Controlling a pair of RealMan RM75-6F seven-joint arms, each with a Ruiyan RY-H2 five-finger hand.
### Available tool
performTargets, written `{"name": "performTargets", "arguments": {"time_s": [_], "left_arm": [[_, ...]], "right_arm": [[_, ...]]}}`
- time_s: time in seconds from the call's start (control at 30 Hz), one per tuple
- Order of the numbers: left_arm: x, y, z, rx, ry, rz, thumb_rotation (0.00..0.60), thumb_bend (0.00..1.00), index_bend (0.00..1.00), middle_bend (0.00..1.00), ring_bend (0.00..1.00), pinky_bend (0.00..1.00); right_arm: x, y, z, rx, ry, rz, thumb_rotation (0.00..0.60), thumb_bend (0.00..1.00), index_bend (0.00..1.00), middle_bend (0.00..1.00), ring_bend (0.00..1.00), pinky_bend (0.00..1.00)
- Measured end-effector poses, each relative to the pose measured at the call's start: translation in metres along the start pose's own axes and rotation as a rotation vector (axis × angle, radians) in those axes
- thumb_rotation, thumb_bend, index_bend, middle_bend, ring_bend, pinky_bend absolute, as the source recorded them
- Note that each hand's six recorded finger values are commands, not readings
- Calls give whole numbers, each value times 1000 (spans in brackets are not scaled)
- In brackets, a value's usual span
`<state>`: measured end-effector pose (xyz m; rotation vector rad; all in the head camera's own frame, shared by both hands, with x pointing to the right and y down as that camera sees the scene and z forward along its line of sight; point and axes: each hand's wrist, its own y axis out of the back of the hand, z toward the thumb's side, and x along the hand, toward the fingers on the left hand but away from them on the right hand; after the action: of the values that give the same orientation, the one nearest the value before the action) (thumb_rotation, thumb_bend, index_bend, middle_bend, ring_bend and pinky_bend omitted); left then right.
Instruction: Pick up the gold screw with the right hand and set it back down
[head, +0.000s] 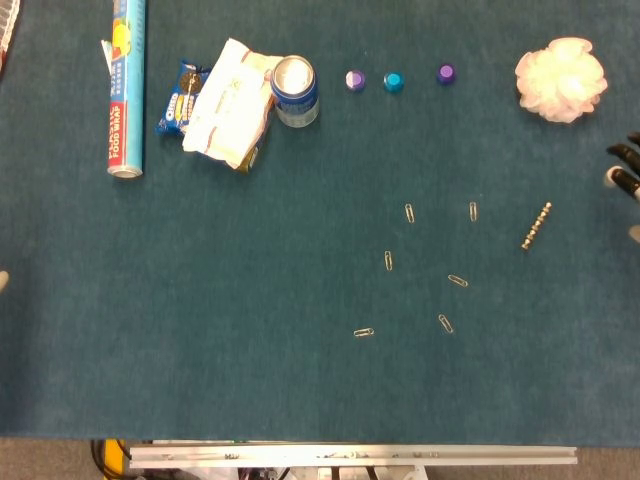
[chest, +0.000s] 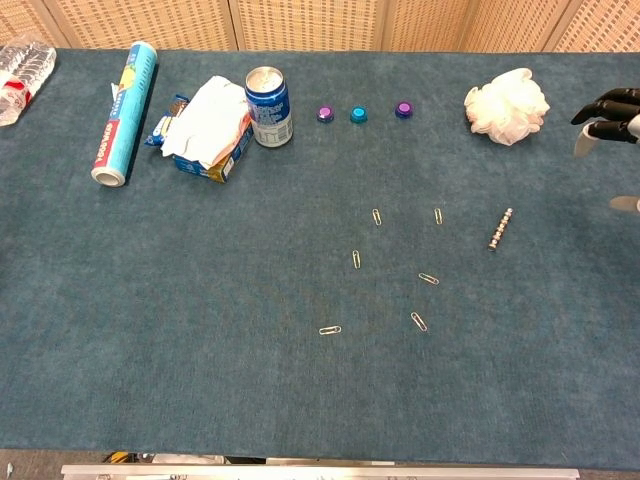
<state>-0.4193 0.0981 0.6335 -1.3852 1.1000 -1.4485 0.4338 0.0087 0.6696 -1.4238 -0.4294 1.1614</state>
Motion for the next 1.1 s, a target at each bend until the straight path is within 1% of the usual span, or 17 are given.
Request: {"name": "performTargets", "arguments": {"time_s": [0.23, 0.33, 0.47, 0.73, 0.8, 0.9, 1.0, 1.1], "left_arm": [[0, 1, -1, -3, 1, 1, 600, 85, 373, 294, 221, 411], [-1, 1, -1, -4, 1, 1, 600, 84, 373, 294, 221, 411], [-1, 1, -1, -5, 2, 1, 600, 84, 373, 294, 221, 411], [-1, 1, -2, -7, 6, 1, 600, 84, 373, 294, 221, 411], [-1, 1, -3, -8, 7, 1, 600, 84, 373, 294, 221, 411], [-2, 1, -3, -7, 8, 1, 600, 84, 373, 294, 221, 411], [-2, 0, -3, -6, 10, 0, 600, 84, 373, 294, 221, 411], [-2, 0, -4, -6, 12, 0, 600, 85, 373, 294, 221, 411]], "right_arm": [[-14, -11, 5, 38, -3, 41, 600, 116, 430, 197, 114, 322], [-20, -16, 9, 45, -1, 56, 600, 140, 431, 196, 113, 318], [-27, -21, 14, 52, 10, 73, 600, 175, 432, 196, 113, 316], [-35, -32, 24, 74, 39, 104, 600, 183, 444, 196, 113, 316], [-36, -34, 26, 80, 44, 110, 600, 183, 446, 196, 113, 296], [-38, -37, 27, 95, 49, 115, 600, 185, 446, 196, 103, 226], [-40, -41, 29, 113, 54, 123, 600, 198, 449, 196, 102, 203], [-43, -45, 32, 123, 61, 132, 600, 206, 453, 196, 102, 200]]}}
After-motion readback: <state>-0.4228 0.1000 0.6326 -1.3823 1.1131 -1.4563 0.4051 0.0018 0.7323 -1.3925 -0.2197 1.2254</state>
